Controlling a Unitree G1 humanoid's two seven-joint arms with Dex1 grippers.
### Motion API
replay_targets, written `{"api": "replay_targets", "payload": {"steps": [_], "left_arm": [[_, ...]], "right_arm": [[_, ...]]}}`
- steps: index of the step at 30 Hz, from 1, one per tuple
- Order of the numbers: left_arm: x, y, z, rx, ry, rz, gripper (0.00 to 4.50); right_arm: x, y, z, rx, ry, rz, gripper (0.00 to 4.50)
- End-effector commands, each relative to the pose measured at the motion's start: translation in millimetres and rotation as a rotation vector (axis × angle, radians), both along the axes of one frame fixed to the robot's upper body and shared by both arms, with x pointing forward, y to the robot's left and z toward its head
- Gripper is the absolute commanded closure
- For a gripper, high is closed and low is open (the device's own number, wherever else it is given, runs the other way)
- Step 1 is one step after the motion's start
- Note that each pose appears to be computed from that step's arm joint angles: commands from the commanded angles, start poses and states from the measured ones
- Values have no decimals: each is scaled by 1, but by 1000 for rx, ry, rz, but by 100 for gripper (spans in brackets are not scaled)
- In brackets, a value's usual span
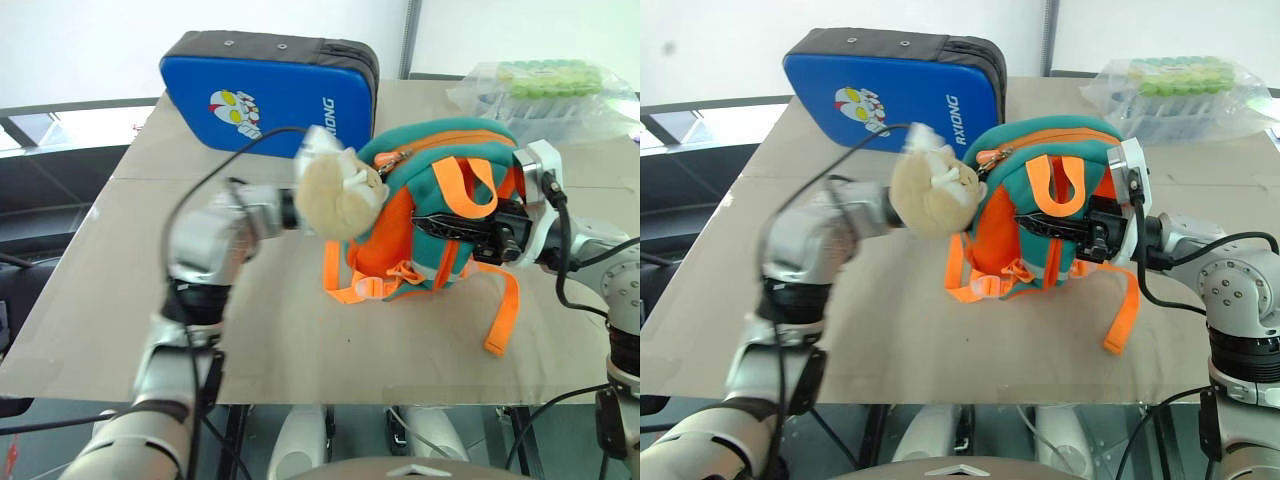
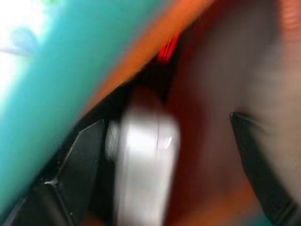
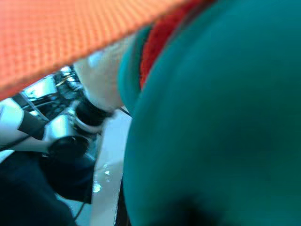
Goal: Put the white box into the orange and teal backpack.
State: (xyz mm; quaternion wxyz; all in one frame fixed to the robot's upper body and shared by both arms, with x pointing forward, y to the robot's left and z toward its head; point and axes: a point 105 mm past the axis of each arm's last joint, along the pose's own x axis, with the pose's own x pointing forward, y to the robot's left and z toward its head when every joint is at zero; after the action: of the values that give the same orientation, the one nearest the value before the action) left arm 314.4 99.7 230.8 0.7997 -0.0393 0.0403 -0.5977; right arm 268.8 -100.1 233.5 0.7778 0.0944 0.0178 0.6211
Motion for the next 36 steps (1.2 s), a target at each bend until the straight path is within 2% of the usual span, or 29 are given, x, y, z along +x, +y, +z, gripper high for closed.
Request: {"api": "replay_targets", "payload": {"steps": [1,4,7,13,17,23,26,30,34,36], "left_arm": [[-31,15,18,-56,-10,-80,1],[-48,24,18,-61,-8,-83,1],[-52,19,22,-98,-7,-64,1],[-29,-4,25,-189,47,23,1],[-11,-11,27,-295,198,54,1],[16,-18,30,-388,313,165,1],[22,-19,32,-430,354,197,75],[21,-21,35,-445,372,184,272],[19,-22,31,-414,365,194,439],[18,-21,31,-404,344,198,445]], "right_arm": [[-1,4,10,18,-50,17,450],[2,6,11,24,-51,22,450],[2,7,13,32,-52,29,450],[-1,9,11,25,-47,40,450],[-4,9,10,22,-46,37,450],[-8,8,7,24,-41,27,450],[-8,7,7,29,-37,20,450],[-9,6,6,29,-33,14,450],[-7,5,7,35,-35,3,450],[-3,4,10,53,-44,-21,450]]}}
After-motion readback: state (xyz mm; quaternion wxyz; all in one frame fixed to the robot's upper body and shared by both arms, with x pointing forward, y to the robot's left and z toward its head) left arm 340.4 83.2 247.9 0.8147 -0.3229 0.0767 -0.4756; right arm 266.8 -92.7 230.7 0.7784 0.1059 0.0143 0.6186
